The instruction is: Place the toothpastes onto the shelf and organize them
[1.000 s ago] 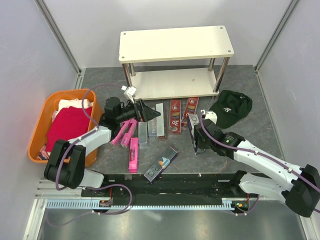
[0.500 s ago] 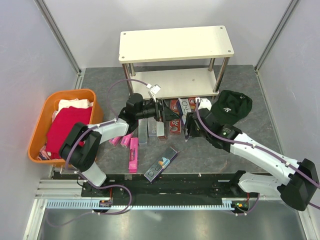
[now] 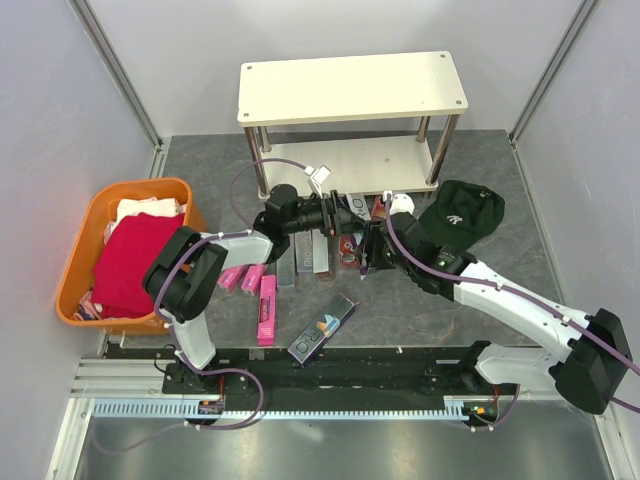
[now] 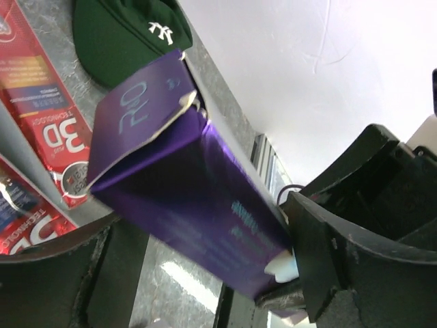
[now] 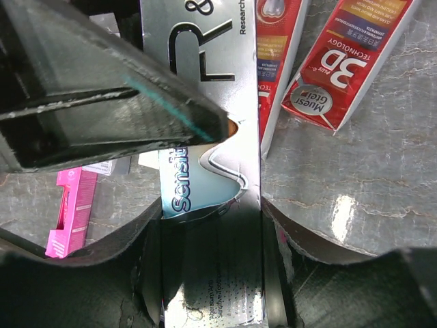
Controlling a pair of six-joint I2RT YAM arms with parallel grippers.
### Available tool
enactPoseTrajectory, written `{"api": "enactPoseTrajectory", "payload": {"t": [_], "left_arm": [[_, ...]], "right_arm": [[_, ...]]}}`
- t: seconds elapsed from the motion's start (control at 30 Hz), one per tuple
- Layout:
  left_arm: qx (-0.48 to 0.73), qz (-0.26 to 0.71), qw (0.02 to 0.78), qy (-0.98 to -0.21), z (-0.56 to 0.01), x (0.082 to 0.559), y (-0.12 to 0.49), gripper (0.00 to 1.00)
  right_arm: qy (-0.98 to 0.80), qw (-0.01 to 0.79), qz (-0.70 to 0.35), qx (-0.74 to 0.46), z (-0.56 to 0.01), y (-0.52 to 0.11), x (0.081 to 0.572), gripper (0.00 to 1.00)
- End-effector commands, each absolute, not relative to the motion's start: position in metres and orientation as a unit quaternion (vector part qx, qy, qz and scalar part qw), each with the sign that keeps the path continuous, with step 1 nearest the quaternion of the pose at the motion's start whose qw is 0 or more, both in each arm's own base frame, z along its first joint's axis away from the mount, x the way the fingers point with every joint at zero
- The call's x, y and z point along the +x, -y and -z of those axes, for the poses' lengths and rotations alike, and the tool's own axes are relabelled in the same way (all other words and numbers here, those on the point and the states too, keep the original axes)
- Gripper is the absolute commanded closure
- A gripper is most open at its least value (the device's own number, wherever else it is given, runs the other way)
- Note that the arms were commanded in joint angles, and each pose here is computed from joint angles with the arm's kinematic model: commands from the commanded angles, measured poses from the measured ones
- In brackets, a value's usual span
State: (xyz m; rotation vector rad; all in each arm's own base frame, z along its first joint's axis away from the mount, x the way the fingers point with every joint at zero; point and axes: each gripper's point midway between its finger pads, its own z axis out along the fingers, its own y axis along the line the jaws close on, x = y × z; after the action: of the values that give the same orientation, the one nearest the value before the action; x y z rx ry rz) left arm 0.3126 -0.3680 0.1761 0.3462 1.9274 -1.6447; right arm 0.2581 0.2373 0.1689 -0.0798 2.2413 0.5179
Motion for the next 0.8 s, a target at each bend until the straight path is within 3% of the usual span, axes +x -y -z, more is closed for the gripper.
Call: {"api": "enactPoseTrajectory", "payload": {"t": [0.0, 0.27, 0.37, 0.5, 0.67, 0.77], "left_arm": [[0.138, 0.649, 0.286, -0.691, -0.202, 0.313, 0.382, 0.24], [0.135, 0.651, 0.285, -0.690, -0.204, 0.310, 0.379, 0.63], [0.130, 0.651, 0.287, -0.690, -0.204, 0.311, 0.376, 0.76], [0.119, 0.658, 0.283, -0.687, -0.203, 0.317, 0.369, 0.90], [0.110, 0.665, 0.292, -0.679, -0.204, 0.324, 0.352, 0.95], [0.109, 0.667, 0.300, -0.673, -0.207, 0.328, 0.342, 0.96]], "right_arm": [[-0.865, 0.441, -0.237, -0.026, -0.197, -0.253, 0.270, 0.71], [-0.872, 0.446, -0.202, -0.022, -0.187, -0.244, 0.274, 0.66], [-0.870, 0.448, -0.206, -0.025, -0.187, -0.246, 0.274, 0.57], [-0.865, 0.456, -0.207, -0.027, -0.191, -0.247, 0.278, 0.34], [-0.855, 0.467, -0.223, -0.040, -0.202, -0.255, 0.281, 0.16], [-0.851, 0.463, -0.242, -0.057, -0.208, -0.264, 0.279, 0.11]]}}
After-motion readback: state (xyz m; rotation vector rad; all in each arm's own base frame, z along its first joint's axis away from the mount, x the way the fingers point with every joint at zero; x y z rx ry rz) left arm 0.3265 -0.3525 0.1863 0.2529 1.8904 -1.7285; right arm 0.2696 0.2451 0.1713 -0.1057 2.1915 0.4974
